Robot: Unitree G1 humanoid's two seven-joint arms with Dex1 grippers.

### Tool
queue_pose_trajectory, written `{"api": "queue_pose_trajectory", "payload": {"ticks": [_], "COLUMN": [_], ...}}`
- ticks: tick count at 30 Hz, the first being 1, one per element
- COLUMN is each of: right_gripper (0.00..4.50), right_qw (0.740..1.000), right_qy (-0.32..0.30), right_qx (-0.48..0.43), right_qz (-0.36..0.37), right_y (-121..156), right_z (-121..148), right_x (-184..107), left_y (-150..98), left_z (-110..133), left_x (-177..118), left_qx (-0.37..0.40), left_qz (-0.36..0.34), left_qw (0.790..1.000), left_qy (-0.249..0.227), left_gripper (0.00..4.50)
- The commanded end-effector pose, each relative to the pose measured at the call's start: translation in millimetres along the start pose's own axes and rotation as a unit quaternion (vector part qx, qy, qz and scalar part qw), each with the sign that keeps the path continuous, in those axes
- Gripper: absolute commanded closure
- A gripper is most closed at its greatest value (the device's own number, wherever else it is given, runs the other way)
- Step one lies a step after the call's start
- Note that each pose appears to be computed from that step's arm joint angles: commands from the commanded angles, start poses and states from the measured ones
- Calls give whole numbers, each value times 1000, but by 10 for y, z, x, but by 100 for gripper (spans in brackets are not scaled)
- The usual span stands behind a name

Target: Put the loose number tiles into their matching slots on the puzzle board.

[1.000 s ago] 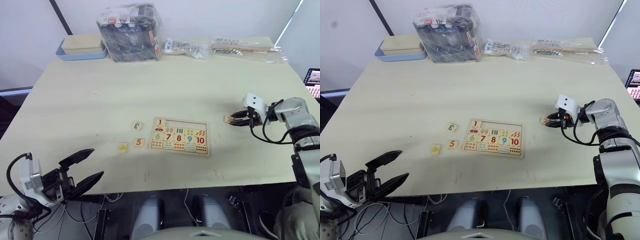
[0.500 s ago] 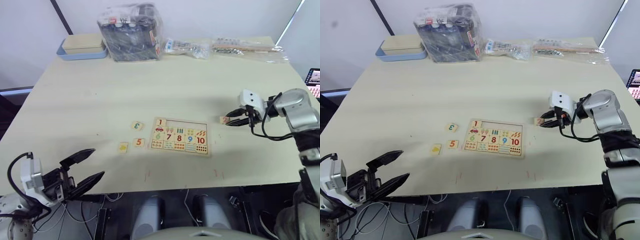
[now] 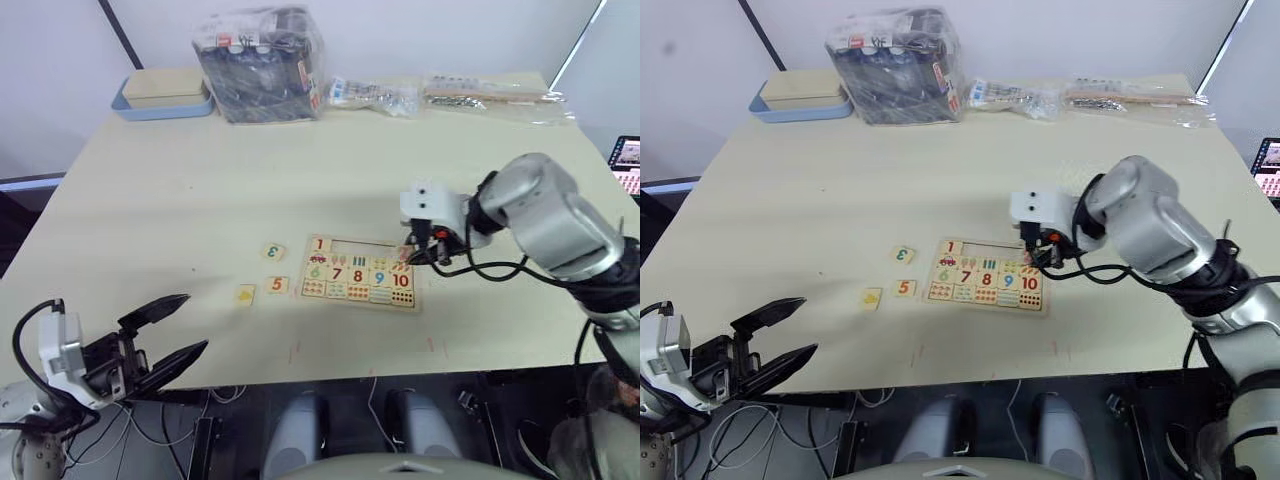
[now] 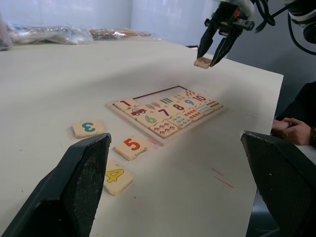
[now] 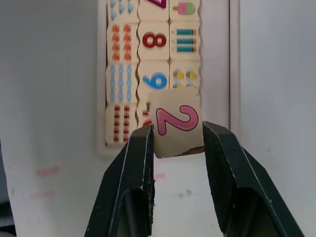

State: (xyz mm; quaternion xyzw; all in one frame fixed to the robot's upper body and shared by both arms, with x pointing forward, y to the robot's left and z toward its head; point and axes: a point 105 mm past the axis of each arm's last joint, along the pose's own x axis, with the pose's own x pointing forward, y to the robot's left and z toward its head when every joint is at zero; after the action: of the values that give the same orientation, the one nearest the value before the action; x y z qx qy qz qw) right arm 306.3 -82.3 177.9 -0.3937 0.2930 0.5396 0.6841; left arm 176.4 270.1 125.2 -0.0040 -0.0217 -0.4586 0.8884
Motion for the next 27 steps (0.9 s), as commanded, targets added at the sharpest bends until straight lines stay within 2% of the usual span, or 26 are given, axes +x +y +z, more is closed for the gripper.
{"api": "queue_pose_trajectory", "payload": {"ticks": [1, 3, 6, 14, 27], "right_gripper": [360, 360, 360, 360, 360], "right_qw": [999, 999, 999, 999, 999], "right_qy": [-14, -19, -13, 10, 29], "right_qx": [4, 4, -5, -9, -9], "right_qz": [-32, -40, -37, -44, -35], "right_y": [-98, -149, -141, -236, -331], "right_z": [331, 544, 684, 819, 840], "right_x": [-5, 51, 160, 411, 691], "left_y": [5, 11, 5, -21, -42], "left_z": [54, 64, 73, 79, 127], "left_x": [-28, -23, 6, 50, 135], "left_qx": [10, 11, 12, 7, 7], "left_qz": [-4, -3, -2, 1, 4], "left_qw": [1000, 1000, 1000, 1000, 1000], "left_qy": [-1, -2, -3, -2, -1], "left_gripper": [0, 0, 0, 0, 0]}}
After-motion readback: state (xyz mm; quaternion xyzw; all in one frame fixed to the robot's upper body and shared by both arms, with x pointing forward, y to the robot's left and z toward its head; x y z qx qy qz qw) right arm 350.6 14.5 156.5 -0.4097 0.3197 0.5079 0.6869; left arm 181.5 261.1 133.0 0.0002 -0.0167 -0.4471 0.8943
